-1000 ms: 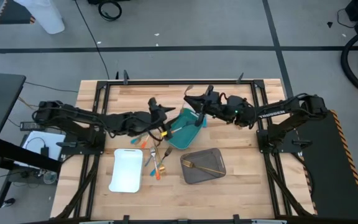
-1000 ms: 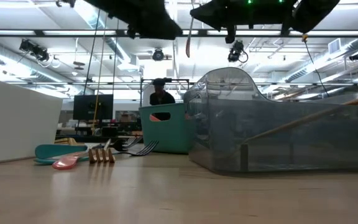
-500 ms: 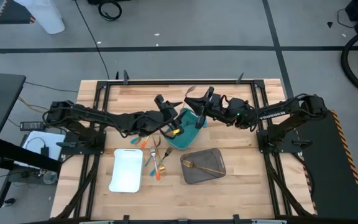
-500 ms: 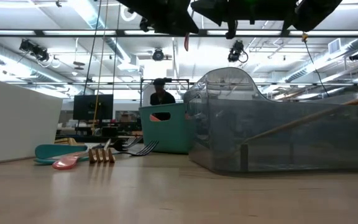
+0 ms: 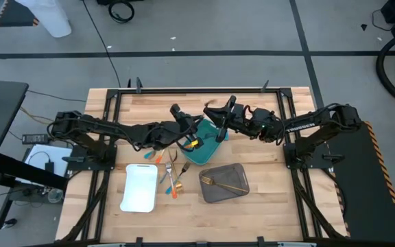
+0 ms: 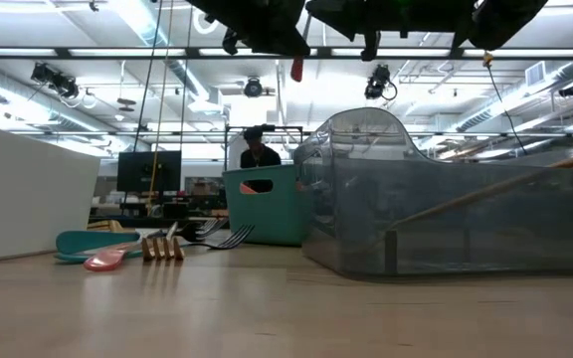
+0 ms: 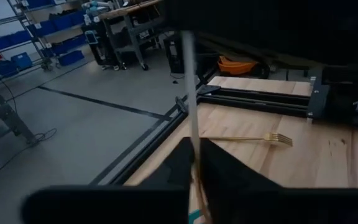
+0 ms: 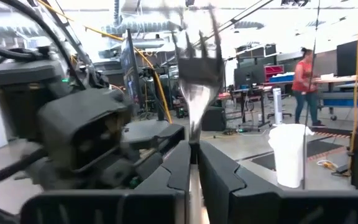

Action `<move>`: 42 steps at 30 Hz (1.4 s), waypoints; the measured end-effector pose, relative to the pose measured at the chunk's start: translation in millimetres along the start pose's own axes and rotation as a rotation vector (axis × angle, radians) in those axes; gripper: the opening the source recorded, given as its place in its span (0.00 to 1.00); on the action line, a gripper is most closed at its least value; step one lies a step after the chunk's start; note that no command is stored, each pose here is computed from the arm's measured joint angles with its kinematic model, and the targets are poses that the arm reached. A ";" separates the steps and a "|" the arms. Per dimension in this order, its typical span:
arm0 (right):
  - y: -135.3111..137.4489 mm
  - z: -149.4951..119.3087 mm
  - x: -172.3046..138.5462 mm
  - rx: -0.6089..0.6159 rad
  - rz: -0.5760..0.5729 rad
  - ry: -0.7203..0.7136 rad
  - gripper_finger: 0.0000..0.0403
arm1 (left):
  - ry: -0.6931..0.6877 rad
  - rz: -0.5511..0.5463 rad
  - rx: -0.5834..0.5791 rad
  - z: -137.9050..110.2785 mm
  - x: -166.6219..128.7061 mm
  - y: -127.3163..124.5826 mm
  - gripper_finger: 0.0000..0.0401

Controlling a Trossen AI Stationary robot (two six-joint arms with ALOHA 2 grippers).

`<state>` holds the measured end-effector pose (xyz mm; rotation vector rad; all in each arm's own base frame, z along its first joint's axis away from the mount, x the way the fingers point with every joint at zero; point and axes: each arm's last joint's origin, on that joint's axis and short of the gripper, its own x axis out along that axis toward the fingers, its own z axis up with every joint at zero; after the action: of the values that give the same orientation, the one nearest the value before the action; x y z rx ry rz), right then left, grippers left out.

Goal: Sort silverware by color (type)
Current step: Put the orange silver fork into the blue bin

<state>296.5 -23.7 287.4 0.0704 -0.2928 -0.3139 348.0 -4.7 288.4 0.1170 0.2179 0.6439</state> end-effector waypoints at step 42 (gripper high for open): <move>-39.6 40.3 -63.5 -0.146 -0.007 0.474 0.43 | 0.570 -0.354 -0.211 -63.9 30.5 22.1 0.04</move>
<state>215.2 -42.2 304.0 0.0011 0.2000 -0.3155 343.7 33.9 225.3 -0.3092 0.7003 0.3302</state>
